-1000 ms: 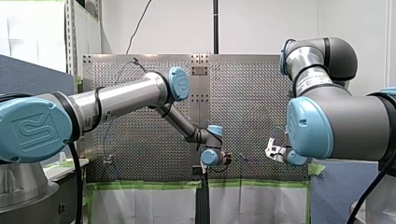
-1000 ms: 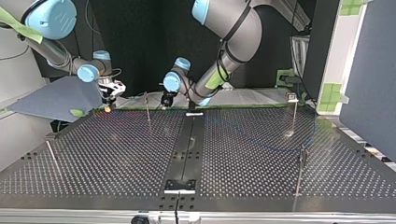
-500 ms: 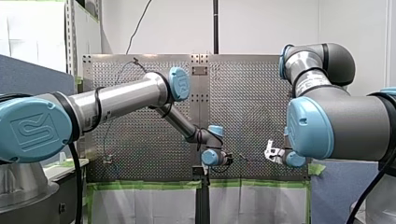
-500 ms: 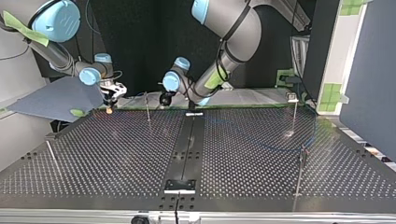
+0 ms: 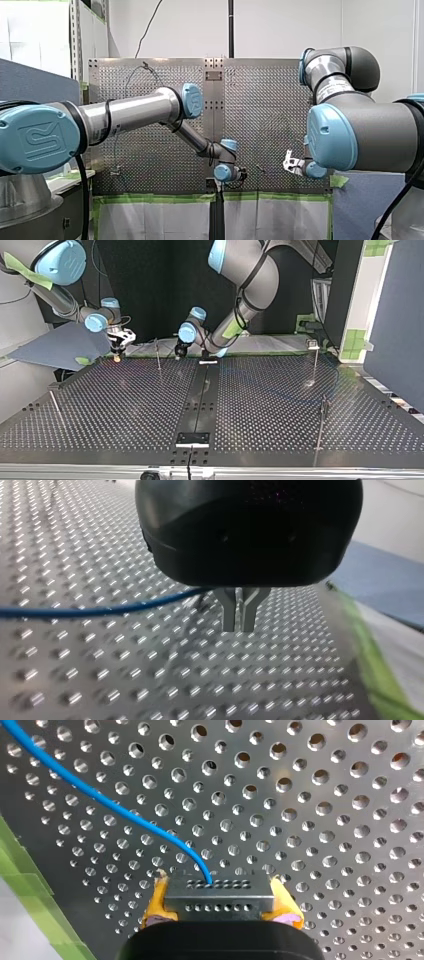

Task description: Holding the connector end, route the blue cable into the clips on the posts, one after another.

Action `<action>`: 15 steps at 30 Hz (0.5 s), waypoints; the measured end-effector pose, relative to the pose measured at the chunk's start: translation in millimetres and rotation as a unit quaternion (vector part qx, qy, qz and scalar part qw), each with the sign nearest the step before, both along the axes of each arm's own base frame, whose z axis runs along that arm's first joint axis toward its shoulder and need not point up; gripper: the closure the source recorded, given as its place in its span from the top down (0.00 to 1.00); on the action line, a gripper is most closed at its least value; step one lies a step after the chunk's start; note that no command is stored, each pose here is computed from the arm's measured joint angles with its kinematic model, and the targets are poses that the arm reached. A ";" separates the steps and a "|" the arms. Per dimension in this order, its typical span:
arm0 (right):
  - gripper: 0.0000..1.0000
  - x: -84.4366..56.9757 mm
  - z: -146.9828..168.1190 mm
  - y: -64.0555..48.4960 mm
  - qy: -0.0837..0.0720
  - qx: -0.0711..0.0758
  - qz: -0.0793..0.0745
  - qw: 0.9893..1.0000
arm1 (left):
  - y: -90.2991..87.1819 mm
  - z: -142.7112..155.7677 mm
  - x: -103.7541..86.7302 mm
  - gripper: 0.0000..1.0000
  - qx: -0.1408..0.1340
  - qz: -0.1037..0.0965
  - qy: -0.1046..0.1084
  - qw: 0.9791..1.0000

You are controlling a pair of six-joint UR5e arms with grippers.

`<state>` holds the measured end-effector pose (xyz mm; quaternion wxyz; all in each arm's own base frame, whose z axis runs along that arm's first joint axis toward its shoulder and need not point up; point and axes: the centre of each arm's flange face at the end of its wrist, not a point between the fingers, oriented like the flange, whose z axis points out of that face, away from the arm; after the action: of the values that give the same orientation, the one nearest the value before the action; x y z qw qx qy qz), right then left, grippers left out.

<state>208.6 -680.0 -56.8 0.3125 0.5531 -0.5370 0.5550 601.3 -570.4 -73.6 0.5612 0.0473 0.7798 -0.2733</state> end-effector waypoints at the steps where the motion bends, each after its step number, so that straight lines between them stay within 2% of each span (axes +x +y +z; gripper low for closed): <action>1: 0.00 -0.5 0.3 -0.5 0.000 0.000 -0.001 1.000 | 1.2 1.5 3.0 0.09 -0.001 0.002 -0.001 1.000; 8: 0.00 -4.4 5.2 -8.2 -0.005 -0.006 -0.022 1.000 | 10.2 5.7 15.9 0.09 -0.007 0.011 -0.002 1.000; 15: 0.00 -0.8 7.0 -10.1 -0.004 -0.009 -0.022 1.000 | 10.2 4.6 14.1 0.09 -0.005 0.009 0.004 1.000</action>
<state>207.9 -690.0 -49.8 0.3273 0.5359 -0.5458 0.5548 615.4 -560.1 -69.0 0.5604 0.0365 0.7812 -0.2727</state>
